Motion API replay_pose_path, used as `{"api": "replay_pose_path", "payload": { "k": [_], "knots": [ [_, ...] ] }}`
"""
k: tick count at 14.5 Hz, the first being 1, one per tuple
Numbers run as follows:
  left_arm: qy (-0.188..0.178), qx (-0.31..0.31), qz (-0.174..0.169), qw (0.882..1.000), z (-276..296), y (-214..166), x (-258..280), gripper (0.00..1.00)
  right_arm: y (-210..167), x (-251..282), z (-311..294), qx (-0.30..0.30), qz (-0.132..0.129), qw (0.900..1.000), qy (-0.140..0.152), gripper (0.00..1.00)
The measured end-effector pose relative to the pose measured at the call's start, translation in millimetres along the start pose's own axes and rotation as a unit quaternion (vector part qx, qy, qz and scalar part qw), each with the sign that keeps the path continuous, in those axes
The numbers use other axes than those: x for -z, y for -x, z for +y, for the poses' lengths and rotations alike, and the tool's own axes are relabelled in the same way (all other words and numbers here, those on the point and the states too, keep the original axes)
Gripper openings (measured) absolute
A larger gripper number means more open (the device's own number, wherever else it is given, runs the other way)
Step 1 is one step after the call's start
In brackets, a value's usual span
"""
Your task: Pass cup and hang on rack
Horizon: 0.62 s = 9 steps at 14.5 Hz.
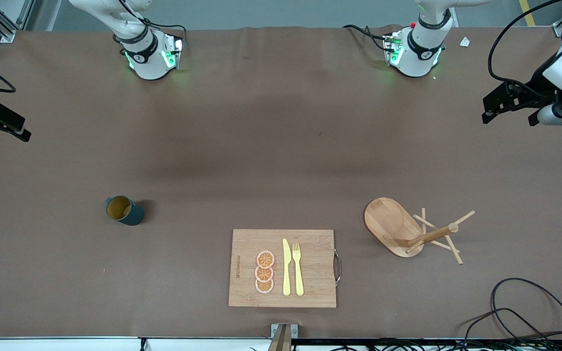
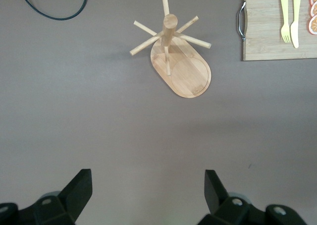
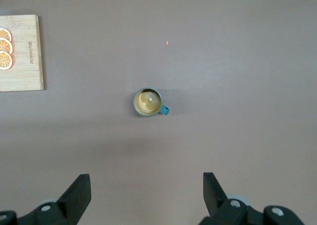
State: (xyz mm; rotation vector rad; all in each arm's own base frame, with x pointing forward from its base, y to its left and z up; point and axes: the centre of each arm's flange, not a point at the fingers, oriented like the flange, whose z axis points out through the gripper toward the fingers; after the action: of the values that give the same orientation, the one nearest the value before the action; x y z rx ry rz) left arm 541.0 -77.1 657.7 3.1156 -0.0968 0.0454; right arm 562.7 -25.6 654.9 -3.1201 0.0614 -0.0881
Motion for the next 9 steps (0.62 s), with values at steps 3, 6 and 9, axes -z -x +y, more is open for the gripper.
{"api": "replay_pose_path", "payload": {
  "k": [3, 6, 9],
  "knots": [
    [0.000, 0.002, 0.000, 1.000, -0.1, 0.0, 0.2, 1.00, 0.0, 0.0, 0.0, 0.000, 0.000, 1.000, 0.000, 1.00],
    [0.000, 0.004, 0.001, 1.000, -1.5, -0.1, 0.5, 1.00, 0.0, 0.0, 0.0, 0.000, 0.000, 1.000, 0.000, 1.00],
    [0.000, 0.008, 0.005, 1.000, -6.7, -1.0, 4.7, 1.00, 0.0, 0.0, 0.0, 0.000, 0.000, 1.000, 0.000, 1.00]
  ]
}}
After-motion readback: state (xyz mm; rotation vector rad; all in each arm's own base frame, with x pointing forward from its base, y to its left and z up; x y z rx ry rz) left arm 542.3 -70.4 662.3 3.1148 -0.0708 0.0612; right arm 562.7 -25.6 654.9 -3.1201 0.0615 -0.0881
